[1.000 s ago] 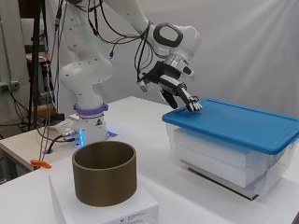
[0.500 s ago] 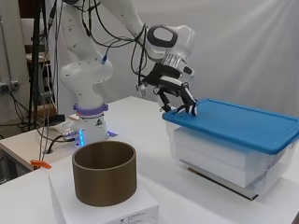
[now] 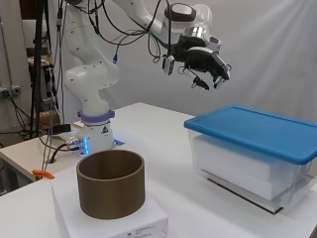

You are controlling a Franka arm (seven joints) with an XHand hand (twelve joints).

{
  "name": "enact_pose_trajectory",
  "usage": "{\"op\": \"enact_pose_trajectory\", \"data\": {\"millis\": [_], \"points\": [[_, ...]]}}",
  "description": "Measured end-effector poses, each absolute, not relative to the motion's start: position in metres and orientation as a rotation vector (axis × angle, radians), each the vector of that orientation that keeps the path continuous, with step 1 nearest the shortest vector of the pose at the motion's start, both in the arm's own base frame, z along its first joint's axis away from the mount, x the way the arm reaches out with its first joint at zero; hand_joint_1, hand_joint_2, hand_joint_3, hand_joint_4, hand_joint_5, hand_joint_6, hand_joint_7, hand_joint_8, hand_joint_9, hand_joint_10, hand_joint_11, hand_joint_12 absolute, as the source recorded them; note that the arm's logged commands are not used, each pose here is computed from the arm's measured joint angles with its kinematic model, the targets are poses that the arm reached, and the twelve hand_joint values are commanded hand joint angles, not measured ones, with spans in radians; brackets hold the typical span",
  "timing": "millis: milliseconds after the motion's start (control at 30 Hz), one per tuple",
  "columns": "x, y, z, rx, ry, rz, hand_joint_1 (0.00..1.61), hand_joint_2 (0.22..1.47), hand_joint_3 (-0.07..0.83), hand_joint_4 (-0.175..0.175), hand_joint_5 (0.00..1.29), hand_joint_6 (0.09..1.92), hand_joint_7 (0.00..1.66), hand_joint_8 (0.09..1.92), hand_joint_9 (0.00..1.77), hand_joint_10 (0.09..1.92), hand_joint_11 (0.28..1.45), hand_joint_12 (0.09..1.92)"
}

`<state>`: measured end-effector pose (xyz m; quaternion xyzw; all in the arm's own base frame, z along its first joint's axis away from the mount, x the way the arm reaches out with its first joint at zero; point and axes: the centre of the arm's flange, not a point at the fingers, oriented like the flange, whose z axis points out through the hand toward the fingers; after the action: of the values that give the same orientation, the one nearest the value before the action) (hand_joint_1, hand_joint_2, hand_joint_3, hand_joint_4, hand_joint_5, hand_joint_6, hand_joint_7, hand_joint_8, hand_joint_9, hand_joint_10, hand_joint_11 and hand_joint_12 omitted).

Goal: Teleoperate dual arm-hand system to remove items from a box

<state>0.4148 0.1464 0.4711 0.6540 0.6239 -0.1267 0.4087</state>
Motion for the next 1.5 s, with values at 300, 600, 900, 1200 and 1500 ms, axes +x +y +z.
{"op": "enact_pose_trajectory", "data": {"millis": [300,600,900,1200,1500], "points": [[0.4,0.142,0.437,2.151,1.609,-0.374,0.0,0.9,-0.025,-0.154,0.18,0.09,0.35,0.09,0.44,0.09,0.52,0.09],[0.411,0.128,0.365,2.041,1.474,-0.6,0.04,0.85,-0.012,-0.131,0.0,0.09,0.04,0.09,0.25,0.09,0.43,0.09],[0.425,0.118,0.359,1.989,1.535,-0.336,1.14,1.2,0.005,0.134,0.64,1.51,1.0,1.7,1.3,1.68,1.14,1.5],[0.432,0.114,0.384,1.965,1.684,-0.578,1.11,1.25,0.01,0.124,0.63,1.8,0.95,1.92,1.18,1.92,0.98,1.81],[0.431,0.147,0.431,1.822,1.69,-0.31,0.03,0.94,-0.016,-0.081,0.06,0.1,0.08,0.13,0.26,0.16,0.48,0.14]]}}
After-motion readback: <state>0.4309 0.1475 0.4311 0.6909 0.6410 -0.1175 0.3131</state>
